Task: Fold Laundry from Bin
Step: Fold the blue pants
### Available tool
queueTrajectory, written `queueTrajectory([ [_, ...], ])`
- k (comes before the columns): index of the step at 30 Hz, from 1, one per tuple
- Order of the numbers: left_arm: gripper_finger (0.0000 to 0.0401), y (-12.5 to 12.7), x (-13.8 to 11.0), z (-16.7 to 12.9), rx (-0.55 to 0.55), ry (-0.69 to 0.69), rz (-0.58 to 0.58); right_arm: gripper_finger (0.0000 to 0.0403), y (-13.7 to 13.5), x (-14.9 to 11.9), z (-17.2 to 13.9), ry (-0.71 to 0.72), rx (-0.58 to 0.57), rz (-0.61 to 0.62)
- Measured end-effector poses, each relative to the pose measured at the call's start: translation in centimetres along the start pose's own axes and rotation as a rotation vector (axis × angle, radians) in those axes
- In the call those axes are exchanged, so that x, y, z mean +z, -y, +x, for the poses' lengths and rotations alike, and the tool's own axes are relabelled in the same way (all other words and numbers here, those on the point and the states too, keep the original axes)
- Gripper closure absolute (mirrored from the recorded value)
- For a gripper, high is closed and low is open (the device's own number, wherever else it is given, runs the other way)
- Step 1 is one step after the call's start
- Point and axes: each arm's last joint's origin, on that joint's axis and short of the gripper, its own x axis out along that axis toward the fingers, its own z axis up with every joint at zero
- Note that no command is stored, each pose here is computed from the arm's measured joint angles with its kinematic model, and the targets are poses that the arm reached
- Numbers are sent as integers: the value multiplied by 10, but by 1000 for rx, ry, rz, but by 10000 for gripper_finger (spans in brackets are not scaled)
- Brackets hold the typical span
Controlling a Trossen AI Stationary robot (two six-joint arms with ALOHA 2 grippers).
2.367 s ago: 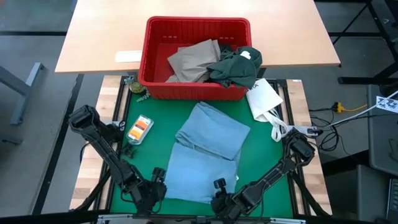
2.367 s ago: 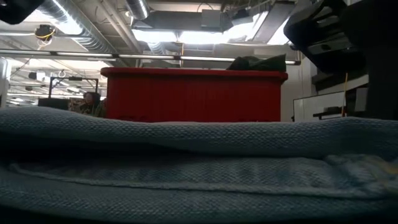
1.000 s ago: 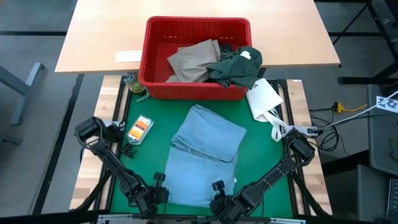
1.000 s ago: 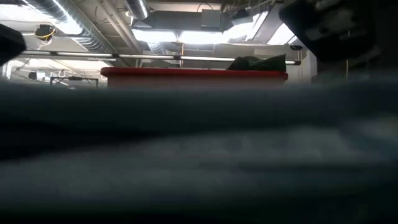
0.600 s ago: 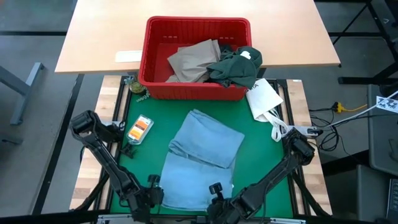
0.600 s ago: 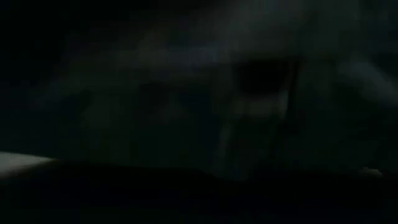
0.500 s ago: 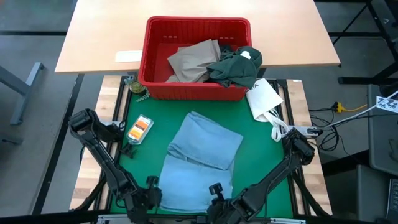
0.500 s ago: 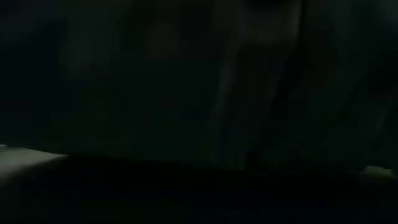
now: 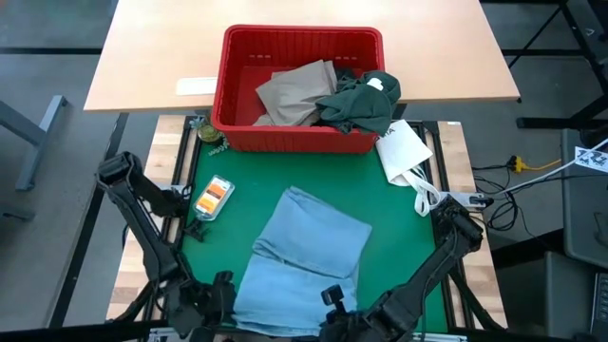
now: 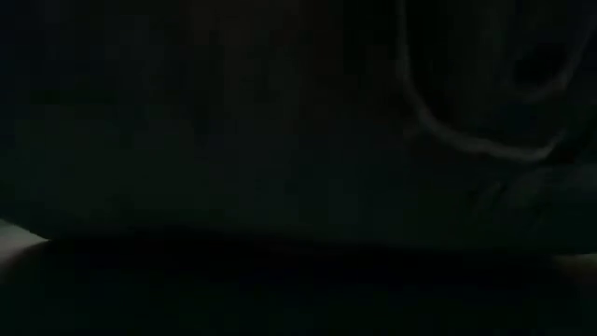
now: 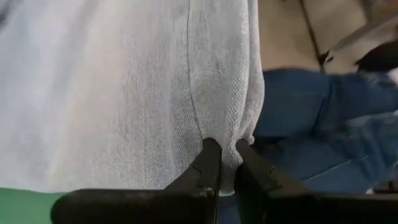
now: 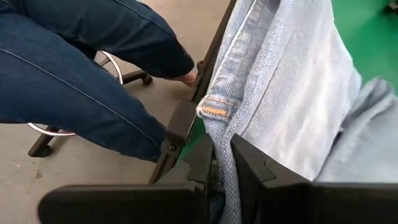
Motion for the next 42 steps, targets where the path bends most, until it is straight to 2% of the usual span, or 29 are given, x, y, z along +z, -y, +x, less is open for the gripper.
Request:
queueTrajectory([
  [5,379,-4,17,-19,0,97,12,363,5,3,-14,-27,-47,2],
  [9,379,-13,31,-26,48,178,41,363,10,2,-24,-59,-134,102],
  [16,379,-36,57,-21,143,239,43,363,21,-13,-34,-178,-311,243],
  [23,379,-65,84,-19,238,278,49,363,32,-29,-42,-317,-454,291],
  [33,379,-115,106,-19,442,215,51,363,72,-26,-28,-367,-513,256],
  [42,379,-152,113,-26,616,136,17,363,117,-24,-20,-488,-418,173],
])
